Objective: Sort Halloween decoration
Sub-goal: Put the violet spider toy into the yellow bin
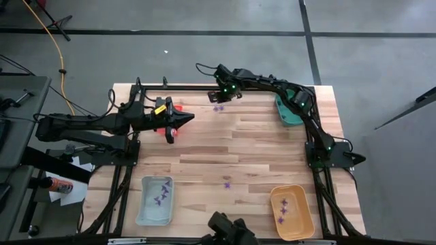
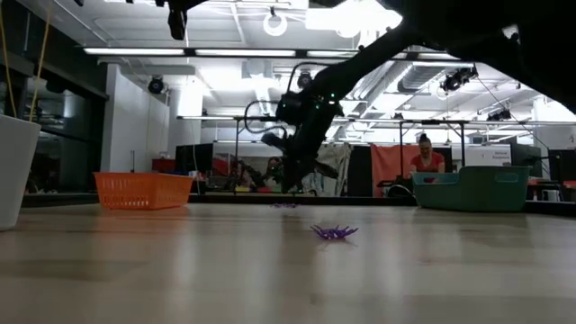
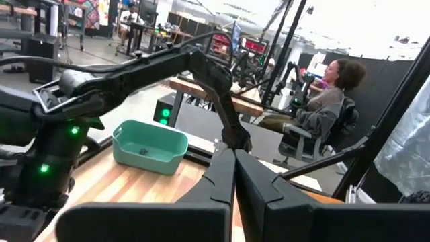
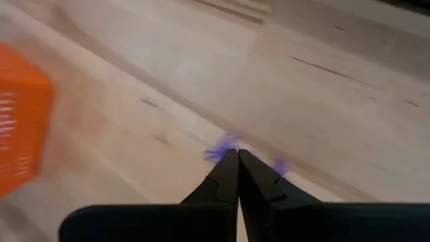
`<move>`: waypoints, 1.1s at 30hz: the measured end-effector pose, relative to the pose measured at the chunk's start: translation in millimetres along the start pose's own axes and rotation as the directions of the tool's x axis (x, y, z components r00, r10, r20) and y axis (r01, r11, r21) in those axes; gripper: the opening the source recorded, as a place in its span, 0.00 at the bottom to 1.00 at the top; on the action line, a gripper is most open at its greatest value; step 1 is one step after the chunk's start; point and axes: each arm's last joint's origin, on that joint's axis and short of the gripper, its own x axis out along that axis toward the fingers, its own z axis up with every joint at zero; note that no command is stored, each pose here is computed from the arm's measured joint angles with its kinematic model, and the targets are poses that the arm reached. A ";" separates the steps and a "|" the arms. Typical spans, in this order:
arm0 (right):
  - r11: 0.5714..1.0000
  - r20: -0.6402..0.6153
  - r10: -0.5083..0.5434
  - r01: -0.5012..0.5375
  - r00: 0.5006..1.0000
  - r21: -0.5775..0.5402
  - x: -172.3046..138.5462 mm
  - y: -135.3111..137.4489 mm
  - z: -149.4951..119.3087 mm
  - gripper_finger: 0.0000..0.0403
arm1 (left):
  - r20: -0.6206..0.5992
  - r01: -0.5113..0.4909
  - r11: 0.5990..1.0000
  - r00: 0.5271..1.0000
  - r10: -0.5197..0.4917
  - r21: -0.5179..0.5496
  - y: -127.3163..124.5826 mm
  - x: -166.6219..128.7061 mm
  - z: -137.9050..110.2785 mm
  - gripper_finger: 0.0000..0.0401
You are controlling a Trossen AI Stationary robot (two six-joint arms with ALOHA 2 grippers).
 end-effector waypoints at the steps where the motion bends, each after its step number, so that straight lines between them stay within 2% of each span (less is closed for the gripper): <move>1: 1.000 -0.005 -0.014 0.014 1.000 -0.008 2.5 -1.7 -0.5 0.00 | -0.007 -0.002 1.000 1.000 0.002 0.001 0.2 0.0 -0.7 0.00; 5: 0.998 -0.038 -0.050 0.048 0.998 -0.040 4.4 -8.6 -3.4 0.00 | -0.036 -0.011 1.000 0.999 0.011 -0.004 1.0 -0.1 -3.5 0.00; 8: 0.995 -0.106 -0.079 0.073 0.991 -0.061 7.6 -18.6 -7.4 0.00 | -0.061 -0.022 0.999 0.998 0.020 -0.036 1.9 -0.2 -6.0 0.00; 10: 0.997 -0.161 -0.060 0.051 0.985 -0.062 12.9 -24.0 -9.3 0.00 | -0.071 -0.027 0.999 0.997 0.024 -0.044 2.1 -0.3 -7.0 0.00; 15: 0.997 -0.190 -0.041 0.027 0.981 -0.078 11.5 -28.0 -8.6 0.00 | -0.086 -0.032 0.998 0.996 0.028 -0.051 2.6 -0.4 -8.5 0.00; 19: 0.985 -0.296 -0.104 0.059 0.950 -0.159 7.6 -33.3 -19.8 0.00 | -0.088 -0.030 0.997 0.996 0.024 -0.077 2.5 -0.4 -8.7 0.00; 22: 0.970 -0.401 -0.164 0.073 0.901 -0.232 3.4 -34.7 -33.3 0.00 | -0.087 -0.031 0.997 0.996 0.024 -0.076 2.5 -0.3 -8.7 0.00; 27: 0.912 -0.513 -0.300 0.083 0.804 -0.402 2.5 -20.1 -63.0 0.00 | -0.088 -0.031 0.997 0.996 0.024 -0.077 2.5 -0.3 -8.7 0.00; 33: 0.865 -0.515 -0.313 0.015 0.798 -0.502 13.9 14.8 -92.6 0.00 | -0.088 -0.031 0.996 0.996 0.024 -0.078 2.5 -0.4 -8.6 0.00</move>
